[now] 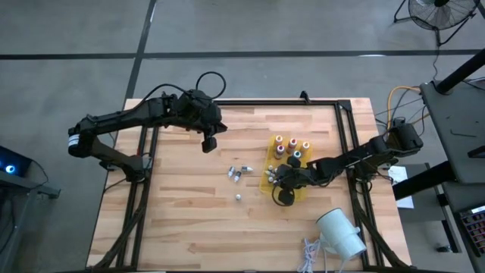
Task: Pick & Place food coloring
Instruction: Put the small black food coloring bottle into the yellow bin, then put the top right small dark blue food coloring bottle into the yellow bin
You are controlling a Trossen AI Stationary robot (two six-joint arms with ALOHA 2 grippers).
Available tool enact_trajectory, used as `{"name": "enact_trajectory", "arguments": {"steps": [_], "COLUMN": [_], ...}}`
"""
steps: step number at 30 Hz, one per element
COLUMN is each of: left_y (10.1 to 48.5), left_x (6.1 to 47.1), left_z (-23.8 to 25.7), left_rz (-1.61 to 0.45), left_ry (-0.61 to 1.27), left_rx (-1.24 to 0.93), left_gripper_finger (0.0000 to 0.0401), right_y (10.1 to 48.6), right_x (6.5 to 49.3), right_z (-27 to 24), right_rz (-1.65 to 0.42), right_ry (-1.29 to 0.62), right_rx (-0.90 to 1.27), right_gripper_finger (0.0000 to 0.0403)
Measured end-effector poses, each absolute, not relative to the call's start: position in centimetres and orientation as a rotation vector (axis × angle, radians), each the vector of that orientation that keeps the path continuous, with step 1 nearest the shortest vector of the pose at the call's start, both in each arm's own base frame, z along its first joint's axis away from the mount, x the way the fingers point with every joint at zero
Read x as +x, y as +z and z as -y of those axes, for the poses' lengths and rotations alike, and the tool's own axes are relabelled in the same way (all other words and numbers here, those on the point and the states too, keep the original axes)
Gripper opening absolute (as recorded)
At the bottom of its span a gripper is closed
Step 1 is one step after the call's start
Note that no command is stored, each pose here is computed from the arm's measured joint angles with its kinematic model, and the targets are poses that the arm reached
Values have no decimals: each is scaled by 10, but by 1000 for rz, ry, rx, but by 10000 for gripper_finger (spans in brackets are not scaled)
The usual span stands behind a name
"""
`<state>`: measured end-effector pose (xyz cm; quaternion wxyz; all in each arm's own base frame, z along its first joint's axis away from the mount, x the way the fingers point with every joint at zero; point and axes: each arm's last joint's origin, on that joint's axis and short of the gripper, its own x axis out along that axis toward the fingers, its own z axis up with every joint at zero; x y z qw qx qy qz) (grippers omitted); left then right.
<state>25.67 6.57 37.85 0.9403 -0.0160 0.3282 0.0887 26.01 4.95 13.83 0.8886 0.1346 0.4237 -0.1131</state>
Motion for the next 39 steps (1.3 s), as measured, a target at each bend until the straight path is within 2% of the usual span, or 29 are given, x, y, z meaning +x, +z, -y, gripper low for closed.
{"name": "enact_trajectory", "arguments": {"steps": [5, 15, 21, 30, 39], "left_y": [378, 378, 378, 378, 376], "left_x": [256, 257, 257, 256, 255], "left_z": [-66, -65, -65, -66, -65], "left_rz": [-674, -673, -672, -678, -696], "left_ry": [184, 183, 183, 183, 180], "left_rx": [-43, -44, -43, -42, -88], "left_gripper_finger": [0, 0, 0, 0, 0], "right_y": [138, 137, 147, 184, 221], "right_x": [260, 259, 259, 254, 268], "right_z": [-49, -50, -50, -49, -51], "right_rz": [-881, -888, -868, -963, -865], "right_ry": [-234, -247, -243, -232, -167], "right_rx": [281, 320, 343, 241, 172], "right_gripper_finger": [57, 141, 173, 187, 187]}}
